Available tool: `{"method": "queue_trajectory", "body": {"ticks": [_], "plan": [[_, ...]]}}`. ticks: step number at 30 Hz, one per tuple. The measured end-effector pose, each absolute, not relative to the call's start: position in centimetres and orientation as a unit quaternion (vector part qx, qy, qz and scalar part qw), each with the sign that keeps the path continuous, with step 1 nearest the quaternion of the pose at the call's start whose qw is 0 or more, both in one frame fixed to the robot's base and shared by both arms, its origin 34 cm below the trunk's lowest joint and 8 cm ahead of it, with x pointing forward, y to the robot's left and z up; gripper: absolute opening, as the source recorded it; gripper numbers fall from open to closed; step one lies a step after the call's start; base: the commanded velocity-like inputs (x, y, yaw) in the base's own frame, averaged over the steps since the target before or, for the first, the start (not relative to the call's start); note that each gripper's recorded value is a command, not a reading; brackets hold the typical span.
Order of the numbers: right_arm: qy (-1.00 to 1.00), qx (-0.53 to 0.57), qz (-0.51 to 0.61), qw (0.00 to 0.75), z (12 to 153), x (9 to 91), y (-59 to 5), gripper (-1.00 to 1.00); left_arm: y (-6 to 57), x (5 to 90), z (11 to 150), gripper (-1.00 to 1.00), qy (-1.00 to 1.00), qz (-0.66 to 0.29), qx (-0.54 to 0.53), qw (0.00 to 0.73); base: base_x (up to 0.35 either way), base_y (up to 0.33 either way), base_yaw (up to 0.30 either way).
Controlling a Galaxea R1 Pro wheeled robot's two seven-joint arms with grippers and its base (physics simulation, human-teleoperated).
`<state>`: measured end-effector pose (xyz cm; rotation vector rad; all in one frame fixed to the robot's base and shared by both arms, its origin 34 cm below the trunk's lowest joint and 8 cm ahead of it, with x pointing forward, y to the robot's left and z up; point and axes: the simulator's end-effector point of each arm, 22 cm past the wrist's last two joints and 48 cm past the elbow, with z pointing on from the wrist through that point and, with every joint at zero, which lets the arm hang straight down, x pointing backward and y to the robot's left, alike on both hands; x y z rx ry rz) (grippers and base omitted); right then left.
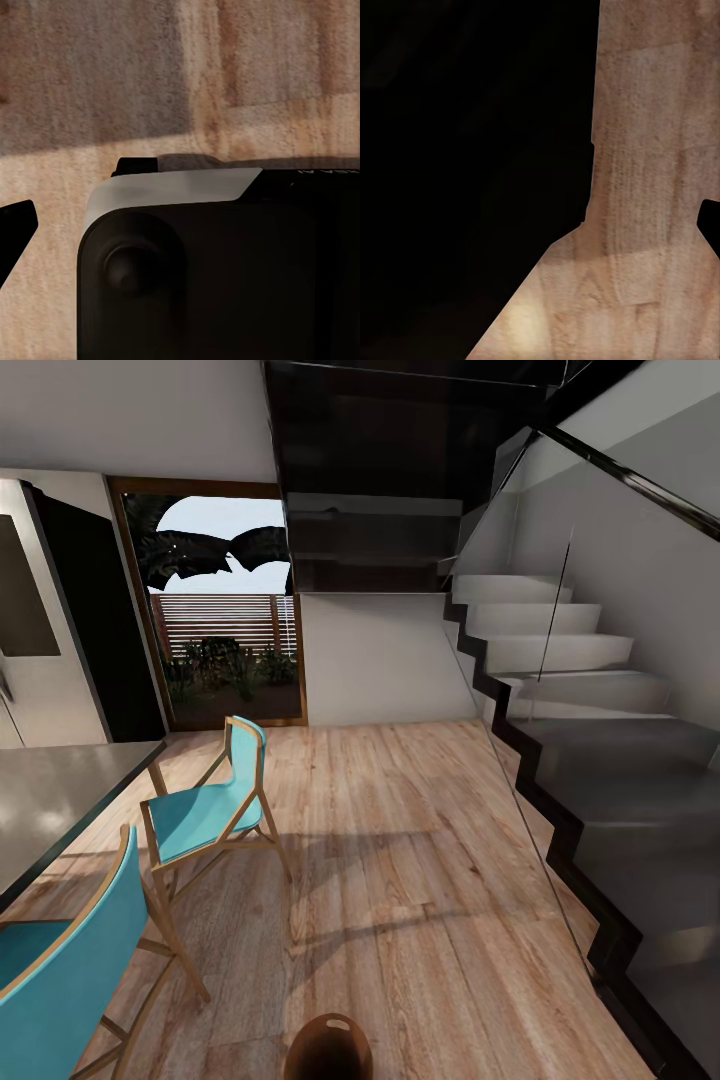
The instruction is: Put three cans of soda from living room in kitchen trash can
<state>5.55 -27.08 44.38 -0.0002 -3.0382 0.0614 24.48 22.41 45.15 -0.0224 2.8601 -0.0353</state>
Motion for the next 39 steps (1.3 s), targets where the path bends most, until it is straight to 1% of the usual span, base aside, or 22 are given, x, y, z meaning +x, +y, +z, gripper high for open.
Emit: {"method": "queue_trajectory", "body": {"ticks": [39], "plan": [[-0.998, 0.000, 0.020, 0.051, 44.38, 5.55, -27.08, 1.00, 22.41, 24.48, 45.15, 1.00, 0.990, -0.012, -0.008, 0.140, 0.000, 0.000, 0.000]]}}
